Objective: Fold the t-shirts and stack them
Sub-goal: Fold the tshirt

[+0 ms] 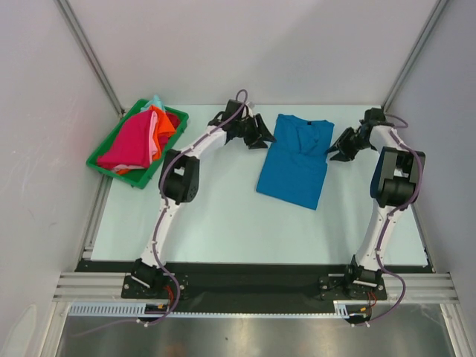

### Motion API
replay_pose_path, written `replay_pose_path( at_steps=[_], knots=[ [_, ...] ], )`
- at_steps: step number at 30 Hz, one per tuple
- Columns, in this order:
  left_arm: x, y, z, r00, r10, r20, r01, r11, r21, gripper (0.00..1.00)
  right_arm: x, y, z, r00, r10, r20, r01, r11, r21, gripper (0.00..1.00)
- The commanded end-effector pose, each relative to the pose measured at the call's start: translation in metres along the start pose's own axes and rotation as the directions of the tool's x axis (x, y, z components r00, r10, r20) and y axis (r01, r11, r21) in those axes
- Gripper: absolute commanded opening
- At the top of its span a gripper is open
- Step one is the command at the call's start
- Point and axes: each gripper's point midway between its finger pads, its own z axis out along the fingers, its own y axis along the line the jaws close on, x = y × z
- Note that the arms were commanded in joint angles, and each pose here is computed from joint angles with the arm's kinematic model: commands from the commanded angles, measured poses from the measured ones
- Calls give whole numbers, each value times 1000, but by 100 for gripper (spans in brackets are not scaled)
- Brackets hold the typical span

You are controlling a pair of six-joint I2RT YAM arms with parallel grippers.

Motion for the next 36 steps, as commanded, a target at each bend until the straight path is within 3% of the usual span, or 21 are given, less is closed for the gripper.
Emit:
replay_pose_path(
  at_steps=[1, 3, 4, 6, 7, 8, 9, 14, 18, 26, 31, 36],
  knots=[
    [-29, 14, -34, 994, 81, 70, -72, 989, -126, 57, -47, 16, -24, 993, -46, 107, 46, 999, 0, 45],
    [-25, 14, -48, 988, 144, 60, -133, 978, -161, 58, -54, 17, -41, 988, -86, 131, 80, 996, 45, 54],
    [-28, -6, -66, 975, 207, 80, -193, 969, -155, 58, -53, 21, -52, 984, -105, 147, 98, 994, 49, 57],
    [-7, 2, -72, 974, 220, 47, -209, 962, -177, 61, -32, 14, -53, 986, -124, 110, 117, 991, 66, 65],
    [-4, -19, -87, 964, 259, 65, -248, 958, -147, 63, -23, 12, -54, 987, -126, 100, 120, 991, 65, 66],
    [16, -6, -85, 964, 267, 15, -262, 954, -147, 69, -19, 22, -69, 979, -149, 136, 144, 988, 46, 69],
    [28, -9, -87, 957, 289, -12, -288, 947, -142, 72, 5, 5, -59, 989, -121, 85, 116, 992, 58, 69],
    [81, -4, -104, 927, 366, -79, -374, 918, -132, 64, 62, 12, -70, 987, -140, 74, 142, 990, -21, 65],
    [99, 2, -99, 938, 333, -98, -343, 932, -113, 68, 114, -9, -62, 992, -128, -2, 128, 991, -26, 64],
    [101, 40, -81, 927, 322, -192, -358, 912, -200, 70, 169, -34, -49, 988, -116, -107, 110, 992, -60, 64],
    [119, 56, -69, 932, 272, -240, -316, 933, -170, 68, 180, -48, -38, 984, -106, -140, 100, 994, -46, 63],
    [138, 61, -68, 937, 244, -251, -279, 953, -117, 58, 180, -53, -29, 981, -109, -162, 104, 994, -36, 59]
  ],
)
